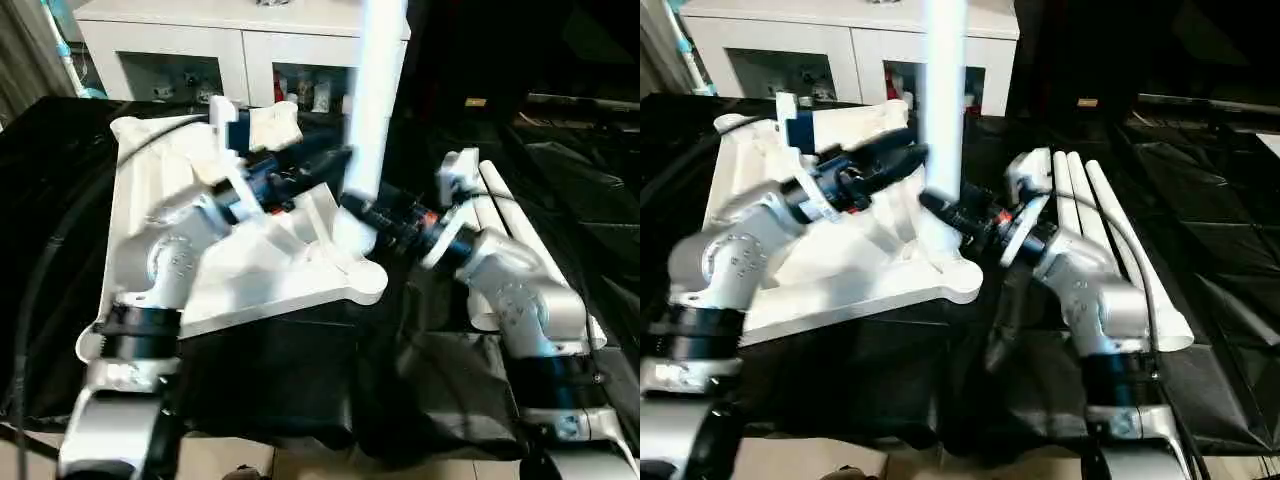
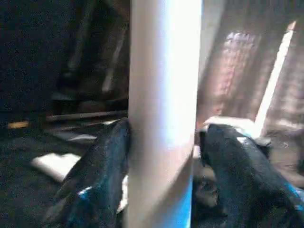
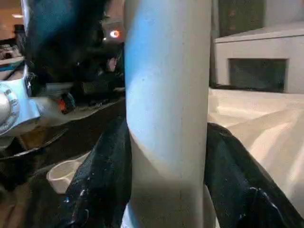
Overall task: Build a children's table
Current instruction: Insert table leg to table base
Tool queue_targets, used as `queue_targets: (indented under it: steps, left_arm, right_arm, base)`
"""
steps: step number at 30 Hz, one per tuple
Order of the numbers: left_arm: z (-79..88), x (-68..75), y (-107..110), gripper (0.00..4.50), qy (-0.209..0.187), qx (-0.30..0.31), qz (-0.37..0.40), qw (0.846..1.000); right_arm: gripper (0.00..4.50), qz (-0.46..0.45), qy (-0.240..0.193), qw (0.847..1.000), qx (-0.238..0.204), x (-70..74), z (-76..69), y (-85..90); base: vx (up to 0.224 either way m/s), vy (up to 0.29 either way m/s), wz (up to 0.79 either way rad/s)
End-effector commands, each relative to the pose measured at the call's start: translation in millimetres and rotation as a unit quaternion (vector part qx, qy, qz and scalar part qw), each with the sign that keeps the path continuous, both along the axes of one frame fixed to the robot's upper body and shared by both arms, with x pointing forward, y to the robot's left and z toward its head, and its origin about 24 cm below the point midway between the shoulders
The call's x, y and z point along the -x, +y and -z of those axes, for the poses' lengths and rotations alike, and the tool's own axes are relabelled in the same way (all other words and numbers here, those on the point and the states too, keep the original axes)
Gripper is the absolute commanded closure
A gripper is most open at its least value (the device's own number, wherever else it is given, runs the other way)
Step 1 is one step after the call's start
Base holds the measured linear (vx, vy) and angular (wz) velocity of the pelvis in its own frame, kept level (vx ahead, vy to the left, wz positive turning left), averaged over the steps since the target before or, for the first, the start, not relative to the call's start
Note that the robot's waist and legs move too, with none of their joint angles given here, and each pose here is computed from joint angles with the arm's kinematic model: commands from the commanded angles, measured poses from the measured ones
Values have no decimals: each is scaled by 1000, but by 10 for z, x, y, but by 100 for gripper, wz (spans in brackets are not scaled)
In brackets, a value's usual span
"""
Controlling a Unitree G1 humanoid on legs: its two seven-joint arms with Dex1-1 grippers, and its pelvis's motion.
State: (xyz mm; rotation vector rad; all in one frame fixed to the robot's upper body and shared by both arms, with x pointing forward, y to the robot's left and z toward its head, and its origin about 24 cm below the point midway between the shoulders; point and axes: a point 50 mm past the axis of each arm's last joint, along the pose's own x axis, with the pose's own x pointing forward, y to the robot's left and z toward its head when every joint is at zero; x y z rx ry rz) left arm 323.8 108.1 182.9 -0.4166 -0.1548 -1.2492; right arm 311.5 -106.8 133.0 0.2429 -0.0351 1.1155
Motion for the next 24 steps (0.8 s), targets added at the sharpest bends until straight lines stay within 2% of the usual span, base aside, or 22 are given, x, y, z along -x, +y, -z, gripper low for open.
queue_targets:
  steps: [1,3,11,12,14,17,18,20,21,22,24]
  left_arm:
    - [-51,91,-45,137,-14,5,44,999]
    - [-10,108,-55,107,-15,-13,48,999]
    - [156,45,-75,60,-16,-95,-11,995]
    - [172,35,-74,84,-14,-104,-19,994]
    - [189,-4,-50,98,-18,-116,-46,992]
    - [173,-32,-18,113,-12,-106,-60,992]
    - [158,-46,10,144,-10,-99,-68,993]
    - [140,-45,26,144,-15,-93,-68,993]
    - [136,-44,29,152,-16,-91,-68,993]
    - [121,-40,40,181,-16,-84,-67,994]
    - [87,-32,56,192,-15,-65,-64,996]
  right_arm:
    - [264,5,-11,1000,9,2,-39,-16]
    - [265,5,-11,1000,12,7,-34,-17]
    - [265,-2,-15,1000,26,46,-5,10]
    - [265,-2,-15,999,28,51,0,13]
    - [265,-4,-16,999,31,58,5,17]
    - [265,-3,-16,999,31,54,4,12]
    - [265,-3,-16,999,32,51,4,10]
    - [265,-5,-16,999,34,52,5,13]
    - [265,-6,-17,999,35,52,6,14]
    - [265,-6,-17,999,36,53,8,16]
    - [265,-6,-16,999,38,54,15,18]
  base:
    - [0,0,0]
    - [0,0,0]
    - [0,0,0]
    - [0,0,0]
    - [0,0,0]
    - [0,0,0]
    - [0,0,0]
    - [0,0,0]
    - [0,0,0]
    - [0,0,0]
    - [0,0,0]
